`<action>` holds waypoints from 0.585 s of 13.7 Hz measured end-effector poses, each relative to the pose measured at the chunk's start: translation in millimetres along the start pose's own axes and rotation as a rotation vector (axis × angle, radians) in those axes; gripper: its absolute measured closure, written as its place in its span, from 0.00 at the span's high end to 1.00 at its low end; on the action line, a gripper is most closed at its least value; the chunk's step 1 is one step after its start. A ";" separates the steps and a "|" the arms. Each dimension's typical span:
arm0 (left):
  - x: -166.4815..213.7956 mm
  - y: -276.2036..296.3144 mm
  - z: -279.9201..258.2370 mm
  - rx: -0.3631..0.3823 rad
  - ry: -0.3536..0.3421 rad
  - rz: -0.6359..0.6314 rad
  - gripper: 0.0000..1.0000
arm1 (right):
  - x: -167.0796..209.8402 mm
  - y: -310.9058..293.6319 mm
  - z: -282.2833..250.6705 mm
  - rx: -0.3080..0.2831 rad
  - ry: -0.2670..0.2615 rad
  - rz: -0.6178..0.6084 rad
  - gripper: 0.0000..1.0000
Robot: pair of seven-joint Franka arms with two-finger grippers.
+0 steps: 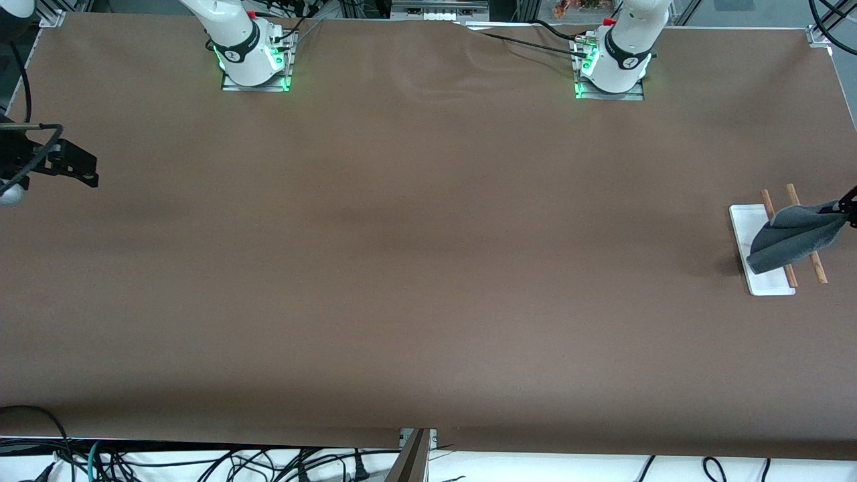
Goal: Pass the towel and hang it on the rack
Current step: 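Drape the towel over the wooden dowels with the left gripper, then open the left gripper to release the towel on the rack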
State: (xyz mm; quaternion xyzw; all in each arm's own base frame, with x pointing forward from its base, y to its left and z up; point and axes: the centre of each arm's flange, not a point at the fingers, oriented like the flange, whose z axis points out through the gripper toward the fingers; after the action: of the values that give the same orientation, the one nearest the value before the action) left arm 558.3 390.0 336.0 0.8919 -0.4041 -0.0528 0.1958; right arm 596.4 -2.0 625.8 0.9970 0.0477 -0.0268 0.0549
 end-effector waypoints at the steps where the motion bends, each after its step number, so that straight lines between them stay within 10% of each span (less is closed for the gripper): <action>1: -4.8 -6.6 7.2 0.006 0.000 0.005 0.03 | -2.1 1.4 1.6 0.000 -0.006 0.003 1.00; 8: -26.3 -21.8 9.3 0.059 -0.005 0.021 0.03 | -9.3 23.3 11.7 0.070 -0.041 0.039 1.00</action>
State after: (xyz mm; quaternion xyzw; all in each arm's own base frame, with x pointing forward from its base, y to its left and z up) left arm 553.7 419.7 317.3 0.8929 -0.4154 -0.0409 0.1689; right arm 588.8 -27.2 617.2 0.9983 0.0260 -0.0478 0.0212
